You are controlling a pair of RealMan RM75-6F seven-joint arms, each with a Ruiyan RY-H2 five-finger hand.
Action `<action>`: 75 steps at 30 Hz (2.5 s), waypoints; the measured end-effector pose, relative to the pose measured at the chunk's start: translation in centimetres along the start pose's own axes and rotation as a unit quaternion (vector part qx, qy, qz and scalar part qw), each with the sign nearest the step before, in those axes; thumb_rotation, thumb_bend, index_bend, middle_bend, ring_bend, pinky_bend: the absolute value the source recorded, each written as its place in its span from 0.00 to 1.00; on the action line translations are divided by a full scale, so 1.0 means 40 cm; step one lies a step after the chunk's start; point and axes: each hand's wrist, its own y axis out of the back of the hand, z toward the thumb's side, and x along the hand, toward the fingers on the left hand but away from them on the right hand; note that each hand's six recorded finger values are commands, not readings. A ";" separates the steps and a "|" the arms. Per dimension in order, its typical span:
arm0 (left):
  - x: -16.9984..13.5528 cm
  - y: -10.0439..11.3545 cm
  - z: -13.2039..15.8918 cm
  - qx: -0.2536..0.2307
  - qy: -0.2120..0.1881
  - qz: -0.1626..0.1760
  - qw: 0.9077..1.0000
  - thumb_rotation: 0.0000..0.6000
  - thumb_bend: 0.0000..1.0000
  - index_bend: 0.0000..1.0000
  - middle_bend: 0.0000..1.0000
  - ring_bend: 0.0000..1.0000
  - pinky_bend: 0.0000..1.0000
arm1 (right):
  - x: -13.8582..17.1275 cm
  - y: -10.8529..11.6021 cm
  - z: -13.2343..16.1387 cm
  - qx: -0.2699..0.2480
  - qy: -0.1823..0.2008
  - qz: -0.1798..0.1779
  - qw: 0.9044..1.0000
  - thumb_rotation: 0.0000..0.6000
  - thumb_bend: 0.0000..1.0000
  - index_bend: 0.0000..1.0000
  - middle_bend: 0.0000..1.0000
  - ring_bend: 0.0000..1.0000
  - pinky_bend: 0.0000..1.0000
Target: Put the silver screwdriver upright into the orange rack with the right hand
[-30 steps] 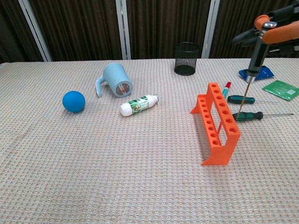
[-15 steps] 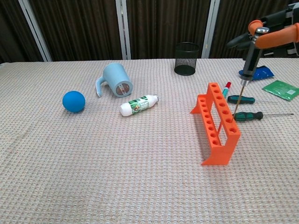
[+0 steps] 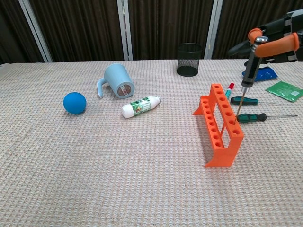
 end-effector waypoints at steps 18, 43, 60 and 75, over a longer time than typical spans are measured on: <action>0.004 -0.002 -0.002 0.000 -0.001 -0.002 1.000 1.00 0.18 0.12 0.00 0.00 0.00 | -0.038 -0.032 -0.050 0.057 -0.005 -0.006 0.998 1.00 0.28 0.62 0.26 0.02 0.00; 0.012 -0.003 0.000 0.002 -0.002 -0.004 1.000 1.00 0.18 0.12 0.00 0.00 0.00 | -0.060 -0.062 -0.105 0.085 -0.032 -0.013 0.996 1.00 0.29 0.62 0.26 0.02 0.00; 0.010 -0.006 -0.001 0.002 -0.001 -0.005 1.000 1.00 0.18 0.12 0.00 0.00 0.00 | -0.066 -0.067 -0.113 0.086 -0.034 -0.013 0.996 1.00 0.29 0.62 0.26 0.02 0.00; 0.013 -0.011 -0.003 0.001 -0.001 -0.007 1.000 1.00 0.18 0.12 0.00 0.00 0.00 | -0.072 -0.075 -0.134 0.079 -0.043 -0.010 0.996 1.00 0.29 0.62 0.26 0.01 0.00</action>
